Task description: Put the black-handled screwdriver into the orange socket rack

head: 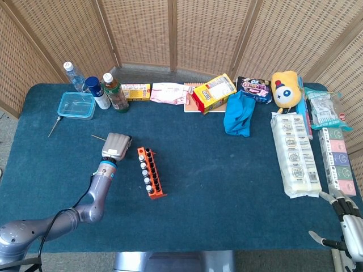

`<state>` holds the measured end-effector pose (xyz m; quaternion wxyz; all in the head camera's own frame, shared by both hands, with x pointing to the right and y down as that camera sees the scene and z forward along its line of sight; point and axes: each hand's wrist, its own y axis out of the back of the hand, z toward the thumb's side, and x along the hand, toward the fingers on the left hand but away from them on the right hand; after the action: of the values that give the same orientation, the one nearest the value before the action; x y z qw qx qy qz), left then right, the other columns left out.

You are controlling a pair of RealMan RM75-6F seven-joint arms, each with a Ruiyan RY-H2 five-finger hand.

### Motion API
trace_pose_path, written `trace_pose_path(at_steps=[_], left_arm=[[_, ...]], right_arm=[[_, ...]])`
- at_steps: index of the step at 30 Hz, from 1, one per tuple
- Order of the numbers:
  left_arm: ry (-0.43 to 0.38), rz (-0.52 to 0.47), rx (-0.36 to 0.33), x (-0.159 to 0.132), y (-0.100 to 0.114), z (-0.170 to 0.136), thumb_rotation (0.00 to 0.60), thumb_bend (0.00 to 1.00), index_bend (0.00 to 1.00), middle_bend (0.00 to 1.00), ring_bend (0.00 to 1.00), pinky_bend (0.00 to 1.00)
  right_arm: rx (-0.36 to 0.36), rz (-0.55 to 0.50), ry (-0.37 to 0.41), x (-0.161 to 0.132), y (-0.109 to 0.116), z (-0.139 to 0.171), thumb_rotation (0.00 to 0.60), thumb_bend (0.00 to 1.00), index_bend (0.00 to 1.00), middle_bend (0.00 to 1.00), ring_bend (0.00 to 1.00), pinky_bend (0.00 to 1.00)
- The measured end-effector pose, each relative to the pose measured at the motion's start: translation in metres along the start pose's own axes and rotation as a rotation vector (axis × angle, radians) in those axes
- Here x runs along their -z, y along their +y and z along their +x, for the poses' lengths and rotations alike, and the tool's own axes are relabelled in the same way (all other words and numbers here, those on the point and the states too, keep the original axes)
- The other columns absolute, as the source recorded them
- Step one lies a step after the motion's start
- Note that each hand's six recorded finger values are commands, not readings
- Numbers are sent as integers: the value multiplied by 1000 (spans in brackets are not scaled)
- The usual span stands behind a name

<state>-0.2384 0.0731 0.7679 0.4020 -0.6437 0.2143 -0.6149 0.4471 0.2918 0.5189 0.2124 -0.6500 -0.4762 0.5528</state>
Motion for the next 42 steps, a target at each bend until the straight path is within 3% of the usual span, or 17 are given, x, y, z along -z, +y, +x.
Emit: trace_pose_path(at_steps=[10,18,42], left_arm=[[8,2,-10,0,2,0,600,378,552,1000,1000,1000],[12,-24,-35,8,16,-5,600,379,553,1000,1000,1000],[0,-192,-191,62,111,-66,600,378,553,1000,1000,1000]], right_arm=[[-3,-2,0,0,0,0,600,0,165,59,0,0],[-9,0,5,-1,-2,0,600,0,165,59,0,0],[-26,-2,33,-10,-6,4,600,0,165,59,0,0]])
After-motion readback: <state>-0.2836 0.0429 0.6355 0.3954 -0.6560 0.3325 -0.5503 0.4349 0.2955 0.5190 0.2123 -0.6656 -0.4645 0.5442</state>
